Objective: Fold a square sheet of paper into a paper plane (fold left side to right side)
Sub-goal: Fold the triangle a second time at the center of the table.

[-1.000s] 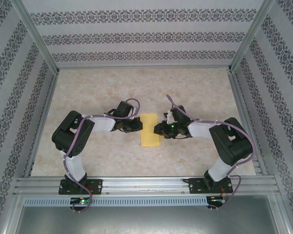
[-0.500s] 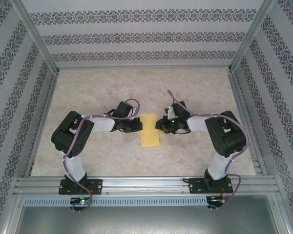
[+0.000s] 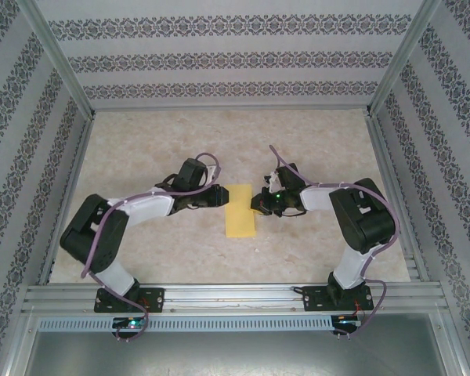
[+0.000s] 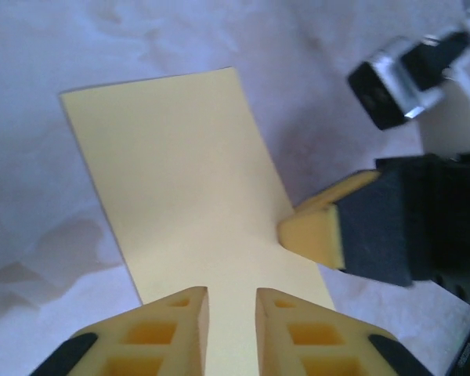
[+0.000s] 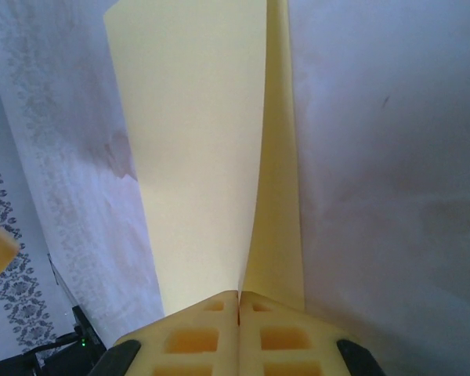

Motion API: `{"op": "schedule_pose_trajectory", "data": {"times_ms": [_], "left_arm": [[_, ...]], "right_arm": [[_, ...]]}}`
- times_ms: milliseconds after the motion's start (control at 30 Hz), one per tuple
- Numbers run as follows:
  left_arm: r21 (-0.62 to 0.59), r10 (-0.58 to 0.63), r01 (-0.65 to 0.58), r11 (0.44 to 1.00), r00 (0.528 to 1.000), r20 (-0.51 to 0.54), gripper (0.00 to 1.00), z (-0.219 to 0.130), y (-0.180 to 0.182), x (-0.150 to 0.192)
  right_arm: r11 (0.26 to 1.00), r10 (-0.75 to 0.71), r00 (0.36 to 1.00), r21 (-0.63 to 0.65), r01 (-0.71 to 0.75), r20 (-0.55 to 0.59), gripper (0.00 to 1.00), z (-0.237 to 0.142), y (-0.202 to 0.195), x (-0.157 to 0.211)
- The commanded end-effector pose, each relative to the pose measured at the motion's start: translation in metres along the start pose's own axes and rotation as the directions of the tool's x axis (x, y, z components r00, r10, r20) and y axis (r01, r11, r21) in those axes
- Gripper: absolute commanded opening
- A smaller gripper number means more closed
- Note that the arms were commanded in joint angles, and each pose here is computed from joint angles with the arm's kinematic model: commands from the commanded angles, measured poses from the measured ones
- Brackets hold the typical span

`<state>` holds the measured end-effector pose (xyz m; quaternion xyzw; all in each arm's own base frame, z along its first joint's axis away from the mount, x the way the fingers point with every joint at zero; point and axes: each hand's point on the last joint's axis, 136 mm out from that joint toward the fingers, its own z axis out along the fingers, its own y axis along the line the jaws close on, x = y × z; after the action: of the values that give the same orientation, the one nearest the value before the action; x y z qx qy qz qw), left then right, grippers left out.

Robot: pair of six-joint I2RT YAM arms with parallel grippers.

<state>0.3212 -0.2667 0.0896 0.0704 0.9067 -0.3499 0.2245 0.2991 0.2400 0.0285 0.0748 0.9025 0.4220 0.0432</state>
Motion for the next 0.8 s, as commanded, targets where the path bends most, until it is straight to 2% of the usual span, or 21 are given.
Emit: {"op": "schedule_pose_trajectory", "data": {"times_ms": [0, 133, 267, 433, 600, 767], "left_arm": [[-0.011, 0.182, -0.182, 0.983, 0.983, -0.033, 0.27, -0.01, -0.018, 0.024], [-0.007, 0.344, -0.346, 0.938, 0.935, -0.08, 0.36, -0.013, -0.043, 0.052], [-0.002, 0.448, -0.45, 0.893, 0.889, -0.097, 0.45, -0.009, -0.063, 0.075], [-0.037, 0.573, -0.582, 0.812, 0.808, -0.136, 0.53, 0.004, -0.079, 0.097], [-0.121, 0.644, -0.673, 0.73, 0.736, -0.209, 0.6, 0.024, -0.077, 0.106], [-0.212, 0.674, -0.721, 0.66, 0.693, -0.256, 0.65, 0.041, -0.07, 0.104]], "right_arm": [[1.0, 0.02, 1.0, -0.018, -0.021, -0.006, 0.0, -0.01, 0.009, 0.0], [1.0, 0.021, 1.0, -0.014, -0.021, -0.007, 0.0, -0.011, 0.009, 0.0], [1.0, 0.021, 1.0, -0.012, -0.021, -0.003, 0.0, -0.012, 0.01, 0.0], [1.0, 0.021, 1.0, -0.009, -0.021, -0.002, 0.0, -0.011, 0.01, -0.001], [1.0, 0.019, 1.0, -0.008, -0.019, -0.004, 0.0, -0.012, 0.01, -0.001], [1.0, 0.022, 1.0, -0.008, -0.022, -0.005, 0.0, -0.012, 0.009, -0.001]]}}
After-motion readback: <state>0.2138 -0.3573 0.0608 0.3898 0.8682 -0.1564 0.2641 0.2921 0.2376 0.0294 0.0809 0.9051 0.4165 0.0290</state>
